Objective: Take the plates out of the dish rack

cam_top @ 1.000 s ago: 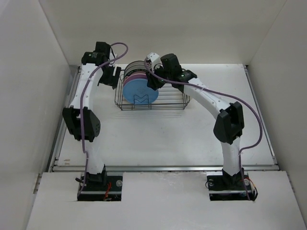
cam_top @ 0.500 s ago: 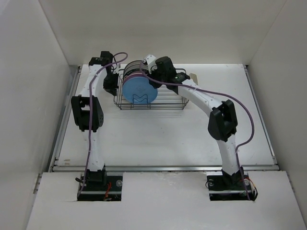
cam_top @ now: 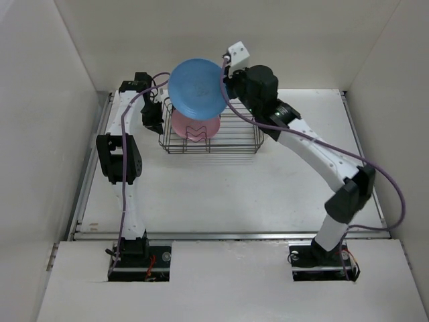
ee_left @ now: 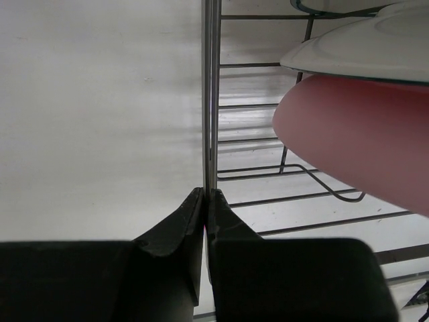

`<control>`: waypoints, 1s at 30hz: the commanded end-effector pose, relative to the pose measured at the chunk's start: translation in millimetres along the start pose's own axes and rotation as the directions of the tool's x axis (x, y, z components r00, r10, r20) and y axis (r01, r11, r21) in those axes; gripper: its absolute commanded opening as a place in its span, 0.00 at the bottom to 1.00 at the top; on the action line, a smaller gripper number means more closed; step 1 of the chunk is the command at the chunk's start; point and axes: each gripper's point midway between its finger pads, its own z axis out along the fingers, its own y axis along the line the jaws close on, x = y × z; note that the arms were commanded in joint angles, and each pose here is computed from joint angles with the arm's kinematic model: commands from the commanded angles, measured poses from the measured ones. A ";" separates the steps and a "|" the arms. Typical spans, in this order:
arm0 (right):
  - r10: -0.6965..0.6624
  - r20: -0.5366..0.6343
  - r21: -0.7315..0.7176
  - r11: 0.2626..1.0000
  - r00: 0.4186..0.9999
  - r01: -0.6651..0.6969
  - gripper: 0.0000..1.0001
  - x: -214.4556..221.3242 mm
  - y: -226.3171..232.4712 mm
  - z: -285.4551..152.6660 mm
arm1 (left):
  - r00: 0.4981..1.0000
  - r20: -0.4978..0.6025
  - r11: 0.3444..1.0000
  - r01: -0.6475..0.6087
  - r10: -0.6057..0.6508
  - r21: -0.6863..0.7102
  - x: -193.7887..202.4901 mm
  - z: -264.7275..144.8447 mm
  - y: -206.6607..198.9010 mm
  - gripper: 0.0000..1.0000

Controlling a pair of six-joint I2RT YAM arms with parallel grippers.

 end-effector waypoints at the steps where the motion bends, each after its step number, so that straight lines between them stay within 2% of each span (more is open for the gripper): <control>1: 0.041 0.152 -0.030 0.999 0.988 -0.037 0.00 -56.2 2.1 -44.3 | 0.997 -0.041 0.993 0.055 -0.059 -0.109 9.4 13.9 32.9 0.00; 2: 0.022 0.083 -0.133 0.991 0.996 -0.011 0.00 -29.2 22.4 -50.9 | 0.997 -0.041 0.993 0.055 -0.059 -0.109 9.4 13.9 32.9 0.00; 4: 0.005 0.017 -0.247 0.969 1.000 -0.001 0.00 -13.2 39.0 -71.3 | 0.997 -0.049 0.991 0.055 -0.061 -0.119 11.9 15.6 35.0 0.00; 5: -0.027 -0.106 -0.316 0.949 0.994 -0.008 0.00 21.2 52.3 -81.1 | 0.997 -0.050 0.992 0.046 -0.052 -0.119 11.9 15.5 35.4 0.00; 6: -0.047 -0.170 -0.417 0.909 0.984 -0.029 0.00 44.5 75.4 -89.7 | 0.998 -0.038 0.992 0.045 -0.050 -0.117 8.4 13.2 34.7 0.00; 9: -0.052 -0.375 -0.535 0.828 0.926 -0.170 0.00 103.9 121.0 -114.1 | 0.999 -0.031 0.993 0.035 -0.039 -0.116 5.5 6.8 33.7 0.00; 13: -0.053 -0.533 -0.562 0.768 0.844 -0.306 0.00 160.0 168.8 -117.6 | 0.999 -0.034 0.988 0.023 -0.029 -0.154 2.8 8.8 41.2 0.00; 16: -0.056 -0.575 -0.572 0.740 0.816 -0.352 0.00 183.4 192.6 -117.0 | 0.999 -0.032 0.986 0.023 -0.029 -0.166 2.7 8.5 43.3 0.00; 20: -0.113 -0.649 -0.533 0.773 0.752 -0.344 0.00 236.2 205.4 -109.6 | 0.998 -0.048 0.980 0.022 -0.032 -0.198 7.2 8.9 49.2 0.00; 23: -0.113 -0.673 -0.489 0.809 0.731 -0.325 0.01 253.4 206.0 -103.9 | 0.998 -0.047 0.978 0.021 -0.031 -0.208 7.1 8.6 51.1 0.00; 26: -0.122 -0.687 -0.467 0.829 0.716 -0.307 0.17 265.3 202.4 -103.0 | 0.998 -0.047 0.978 0.021 -0.031 -0.208 7.1 8.6 51.1 0.00; 27: -0.122 -0.687 -0.457 0.839 0.716 -0.295 0.35 266.3 199.7 -101.4 | 0.998 -0.047 0.978 0.021 -0.031 -0.208 7.1 8.6 51.1 0.00; 30: -0.108 -0.642 -0.466 0.841 0.759 -0.274 0.63 234.2 193.3 -95.5 | 0.998 -0.047 0.978 0.021 -0.031 -0.208 7.1 8.6 51.1 0.00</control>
